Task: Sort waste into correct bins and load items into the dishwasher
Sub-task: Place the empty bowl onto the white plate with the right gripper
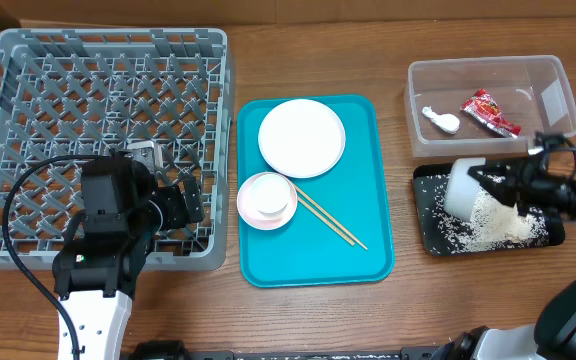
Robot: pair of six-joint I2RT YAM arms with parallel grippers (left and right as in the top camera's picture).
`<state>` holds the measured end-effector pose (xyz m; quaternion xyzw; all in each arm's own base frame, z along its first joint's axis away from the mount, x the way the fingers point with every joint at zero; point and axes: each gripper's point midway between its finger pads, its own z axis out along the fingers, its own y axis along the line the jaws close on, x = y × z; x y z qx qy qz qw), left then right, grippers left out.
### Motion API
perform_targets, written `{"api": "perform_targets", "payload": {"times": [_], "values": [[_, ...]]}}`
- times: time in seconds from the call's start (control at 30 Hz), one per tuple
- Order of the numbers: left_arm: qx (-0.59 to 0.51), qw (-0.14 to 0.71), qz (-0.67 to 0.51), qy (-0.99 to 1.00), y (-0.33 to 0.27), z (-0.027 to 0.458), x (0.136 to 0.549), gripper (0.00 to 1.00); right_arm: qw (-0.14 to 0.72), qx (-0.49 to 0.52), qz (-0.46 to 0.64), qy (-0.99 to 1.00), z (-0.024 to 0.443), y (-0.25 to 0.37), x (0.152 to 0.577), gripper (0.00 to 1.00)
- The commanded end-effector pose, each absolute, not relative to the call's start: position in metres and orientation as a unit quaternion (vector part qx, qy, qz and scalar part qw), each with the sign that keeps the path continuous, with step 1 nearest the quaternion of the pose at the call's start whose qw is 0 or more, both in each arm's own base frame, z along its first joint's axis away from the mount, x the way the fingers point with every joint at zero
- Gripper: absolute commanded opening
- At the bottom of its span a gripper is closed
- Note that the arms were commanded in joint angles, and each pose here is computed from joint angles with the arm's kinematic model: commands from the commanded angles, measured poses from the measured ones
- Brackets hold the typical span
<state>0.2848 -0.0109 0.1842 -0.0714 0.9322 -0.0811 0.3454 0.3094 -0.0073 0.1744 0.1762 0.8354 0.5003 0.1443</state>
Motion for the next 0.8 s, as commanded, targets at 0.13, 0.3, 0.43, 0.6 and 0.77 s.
{"api": "perform_targets", "payload": {"times": [0.13, 0.3, 0.43, 0.6, 0.77], "values": [[-0.066, 0.358, -0.088, 0.927, -0.014, 0.196, 0.290, 1.00, 0.118, -0.011, 0.376, 0.919, 0.172, 0.050, 0.312, 0.04], [-0.066, 0.358, -0.088, 0.927, -0.014, 0.196, 0.290, 1.00, 0.081, -0.070, 0.246, 0.963, 0.142, 0.098, 0.315, 0.04], [-0.066, 0.358, -0.088, 0.927, -0.014, 0.196, 0.290, 1.00, 0.146, -0.110, 0.196, 0.964, 0.140, 0.136, 0.344, 0.04], [-0.066, 0.358, -0.089, 0.927, -0.014, 0.196, 0.290, 1.00, 0.278, -0.183, 0.189, 0.924, 0.164, 0.192, 0.389, 0.04], [-0.066, 0.358, -0.089, 0.927, -0.014, 0.196, 0.290, 1.00, 0.345, -0.223, 0.203, 0.889, 0.178, 0.233, 0.408, 0.04]]}}
